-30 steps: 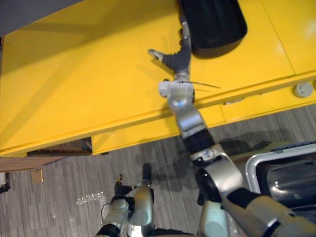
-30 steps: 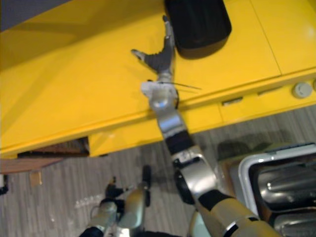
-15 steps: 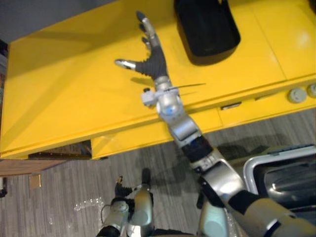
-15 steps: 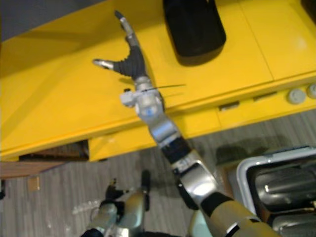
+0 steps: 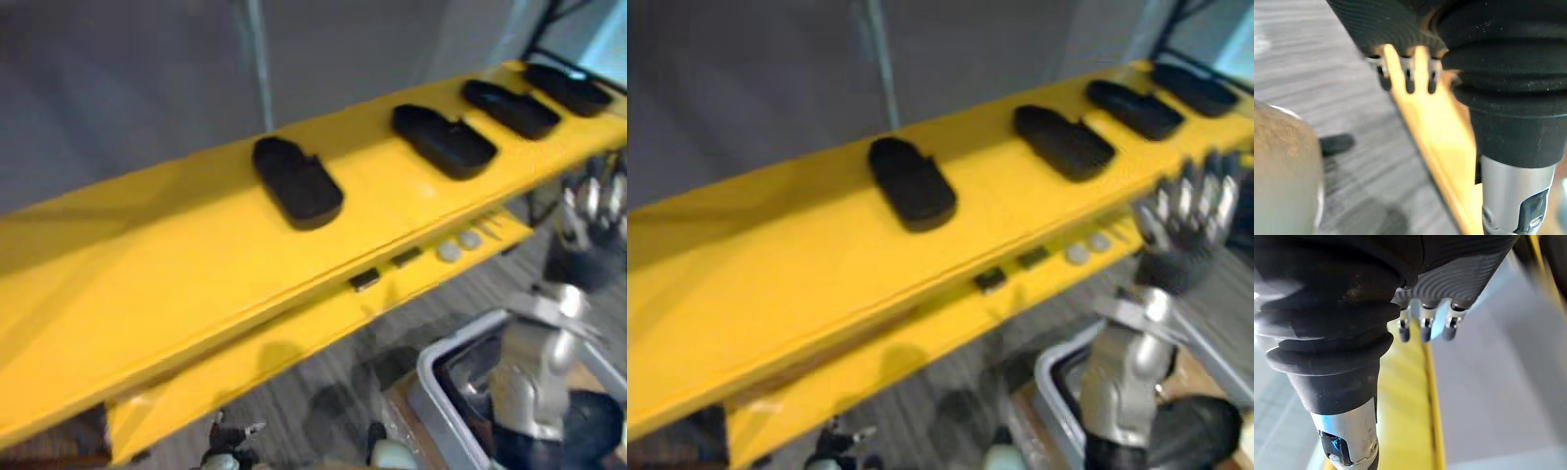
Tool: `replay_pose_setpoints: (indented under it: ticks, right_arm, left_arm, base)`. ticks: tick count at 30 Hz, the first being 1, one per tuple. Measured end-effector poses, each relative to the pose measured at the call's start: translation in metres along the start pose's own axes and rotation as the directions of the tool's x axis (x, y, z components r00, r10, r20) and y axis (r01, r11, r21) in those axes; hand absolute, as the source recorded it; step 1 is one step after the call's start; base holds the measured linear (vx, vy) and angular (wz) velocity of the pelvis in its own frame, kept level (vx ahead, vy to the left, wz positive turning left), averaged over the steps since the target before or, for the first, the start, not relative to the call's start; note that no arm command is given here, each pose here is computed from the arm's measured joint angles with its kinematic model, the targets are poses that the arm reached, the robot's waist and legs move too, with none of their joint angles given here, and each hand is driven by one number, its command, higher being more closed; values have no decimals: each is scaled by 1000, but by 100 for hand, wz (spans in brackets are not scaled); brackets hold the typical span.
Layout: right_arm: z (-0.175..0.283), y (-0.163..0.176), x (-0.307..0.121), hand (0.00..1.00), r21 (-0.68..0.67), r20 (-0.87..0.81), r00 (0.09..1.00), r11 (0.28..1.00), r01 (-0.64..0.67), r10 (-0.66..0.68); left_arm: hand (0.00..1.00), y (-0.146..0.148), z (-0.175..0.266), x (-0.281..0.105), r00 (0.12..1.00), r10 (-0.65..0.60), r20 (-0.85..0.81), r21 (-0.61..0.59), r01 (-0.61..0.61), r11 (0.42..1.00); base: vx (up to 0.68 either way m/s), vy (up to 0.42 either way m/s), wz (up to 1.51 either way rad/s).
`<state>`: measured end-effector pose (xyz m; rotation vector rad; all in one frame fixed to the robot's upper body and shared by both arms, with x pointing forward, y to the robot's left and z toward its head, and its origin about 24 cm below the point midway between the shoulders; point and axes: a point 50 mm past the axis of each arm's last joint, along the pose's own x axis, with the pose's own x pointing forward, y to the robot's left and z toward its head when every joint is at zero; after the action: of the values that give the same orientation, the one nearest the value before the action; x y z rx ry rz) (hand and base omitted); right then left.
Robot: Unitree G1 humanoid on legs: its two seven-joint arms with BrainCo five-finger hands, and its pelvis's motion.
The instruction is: Walk over and take plastic housings, then place them on the shelf
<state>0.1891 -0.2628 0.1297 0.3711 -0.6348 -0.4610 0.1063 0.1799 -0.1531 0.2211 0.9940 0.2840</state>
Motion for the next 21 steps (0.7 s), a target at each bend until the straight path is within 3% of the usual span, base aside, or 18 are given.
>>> replay_pose_setpoints:
  ticks: [3, 5, 10, 15, 21]
  right_arm:
    - [-11, -35, -32, 0, -90, -120, 980, 985, 148, -159]
    - [-15, -61, -67, 0, -223, -208, 936, 945, 239, -285]
    - [-16, -78, -105, 0, -339, -273, 866, 884, 322, -420]
    - [-33, -52, -93, 0, -259, -307, 893, 932, 253, -328]
    - [-77, 0, -73, 0, -78, -439, 897, 997, 22, -54]
  left_arm:
    - [0, 0, -2, -1, 1000, -19, 9, 43, 18, 999]
    - [0, -2, 1, 0, 999, -36, 26, 77, 34, 996]
    - [0, -17, 1, -5, 996, -78, 34, 112, 73, 991]
    - [0, -27, 5, -7, 994, -104, 47, 112, 98, 989]
    - [0, -34, 43, -7, 979, -90, 184, -43, 99, 994]
  base:
    - [10, 29, -115]
    - [9, 18, -83]
    - [11, 15, -75]
    - [-4, -23, -101]
    - [-39, 33, -21]
